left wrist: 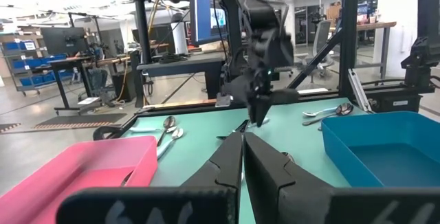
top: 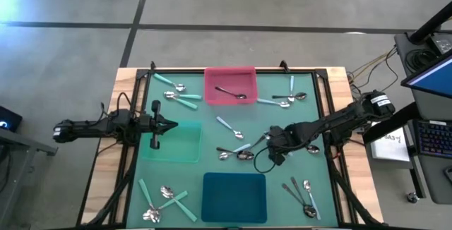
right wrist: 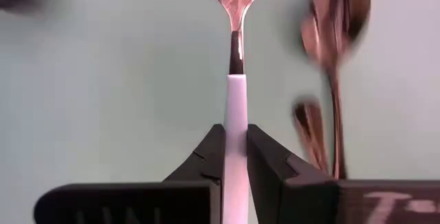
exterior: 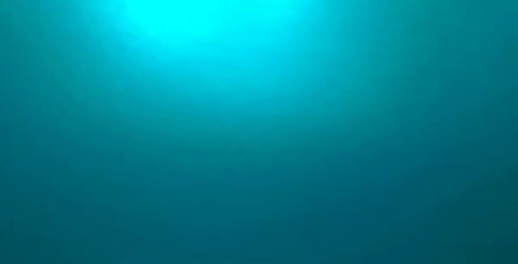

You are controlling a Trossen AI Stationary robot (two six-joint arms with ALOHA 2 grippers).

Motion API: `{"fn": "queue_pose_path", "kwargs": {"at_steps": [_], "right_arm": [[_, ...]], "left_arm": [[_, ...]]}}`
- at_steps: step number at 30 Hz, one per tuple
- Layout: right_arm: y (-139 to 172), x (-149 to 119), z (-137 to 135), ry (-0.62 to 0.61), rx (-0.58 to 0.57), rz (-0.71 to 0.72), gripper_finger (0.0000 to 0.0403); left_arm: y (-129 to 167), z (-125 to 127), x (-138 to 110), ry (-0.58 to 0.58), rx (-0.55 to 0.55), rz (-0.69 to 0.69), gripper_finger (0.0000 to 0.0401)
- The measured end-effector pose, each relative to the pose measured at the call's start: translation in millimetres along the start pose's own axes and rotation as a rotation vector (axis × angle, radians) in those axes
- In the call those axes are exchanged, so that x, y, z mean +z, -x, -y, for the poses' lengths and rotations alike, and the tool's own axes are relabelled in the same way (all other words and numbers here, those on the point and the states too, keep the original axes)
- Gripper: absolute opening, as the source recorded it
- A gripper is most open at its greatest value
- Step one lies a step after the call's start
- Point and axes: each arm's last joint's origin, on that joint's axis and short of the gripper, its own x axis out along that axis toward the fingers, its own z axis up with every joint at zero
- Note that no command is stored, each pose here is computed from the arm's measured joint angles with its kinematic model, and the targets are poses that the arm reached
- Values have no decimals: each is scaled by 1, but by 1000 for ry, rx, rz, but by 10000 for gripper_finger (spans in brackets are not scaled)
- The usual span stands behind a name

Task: Sort silverware by color (type)
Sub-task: Put the blue spoon into the blue bin

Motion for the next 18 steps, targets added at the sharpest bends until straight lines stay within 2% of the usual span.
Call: {"fn": "queue_pose_path", "kwargs": {"at_steps": [6,9,13,18], "right_arm": [[46,29,-26,200,63,223,25],[67,36,-42,283,140,324,25],[85,36,-65,403,285,442,25],[89,24,-87,500,479,510,25]], "left_arm": [[0,0,0,0,0,0,0],[0,0,0,0,0,0,0],[0,0,0,0,0,0,0],[0,0,0,0,0,0,0]]}}
